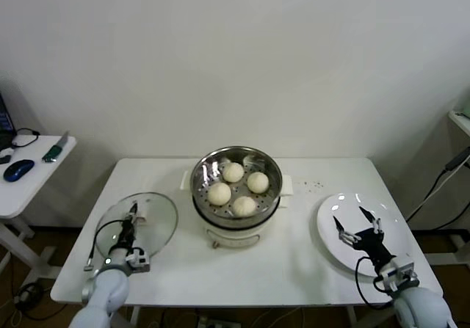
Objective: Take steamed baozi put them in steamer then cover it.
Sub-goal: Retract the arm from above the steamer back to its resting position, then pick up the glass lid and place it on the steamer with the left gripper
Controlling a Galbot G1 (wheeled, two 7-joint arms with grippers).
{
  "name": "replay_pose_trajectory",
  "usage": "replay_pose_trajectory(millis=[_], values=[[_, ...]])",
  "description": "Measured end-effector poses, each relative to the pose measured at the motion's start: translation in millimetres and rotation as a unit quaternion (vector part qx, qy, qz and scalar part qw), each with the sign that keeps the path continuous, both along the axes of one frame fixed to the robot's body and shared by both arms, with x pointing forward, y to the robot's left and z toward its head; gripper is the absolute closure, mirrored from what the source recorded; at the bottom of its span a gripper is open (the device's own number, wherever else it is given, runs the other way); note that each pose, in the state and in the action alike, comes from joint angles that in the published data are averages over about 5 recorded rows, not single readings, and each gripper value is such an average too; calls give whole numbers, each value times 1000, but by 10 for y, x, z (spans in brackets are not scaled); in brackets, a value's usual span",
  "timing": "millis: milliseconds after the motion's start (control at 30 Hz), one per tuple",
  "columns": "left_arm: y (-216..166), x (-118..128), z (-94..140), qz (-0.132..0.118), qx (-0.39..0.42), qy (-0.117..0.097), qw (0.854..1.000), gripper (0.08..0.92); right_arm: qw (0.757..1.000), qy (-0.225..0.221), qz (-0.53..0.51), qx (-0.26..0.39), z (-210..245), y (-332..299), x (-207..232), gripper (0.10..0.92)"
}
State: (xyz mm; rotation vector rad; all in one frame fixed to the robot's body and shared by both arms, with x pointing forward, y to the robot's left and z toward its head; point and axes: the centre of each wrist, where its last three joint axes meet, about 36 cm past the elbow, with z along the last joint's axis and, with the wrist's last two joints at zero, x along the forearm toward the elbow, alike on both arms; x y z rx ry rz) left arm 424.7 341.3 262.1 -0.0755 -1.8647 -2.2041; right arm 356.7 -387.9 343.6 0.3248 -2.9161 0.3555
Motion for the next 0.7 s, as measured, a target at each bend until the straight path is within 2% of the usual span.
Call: replay_pose_trajectory(millis=[133,200,400,700], values=[[-8,-13,18,1,-3,-4,1000,811,1000,-2,0,-4,-7,-9,11,200],[-13,-23,42,2,-3,-7,1000,839,1000,-4,0,-6,-10,-14,18,200],[-12,-76,167,5,-2,-22,1000,845,1000,-8,0,-9,-11,-28,43,200],[-24,-237,521,18,-3,-66,998,845,1000,-14,-2,-13,-2,-47,85,200]])
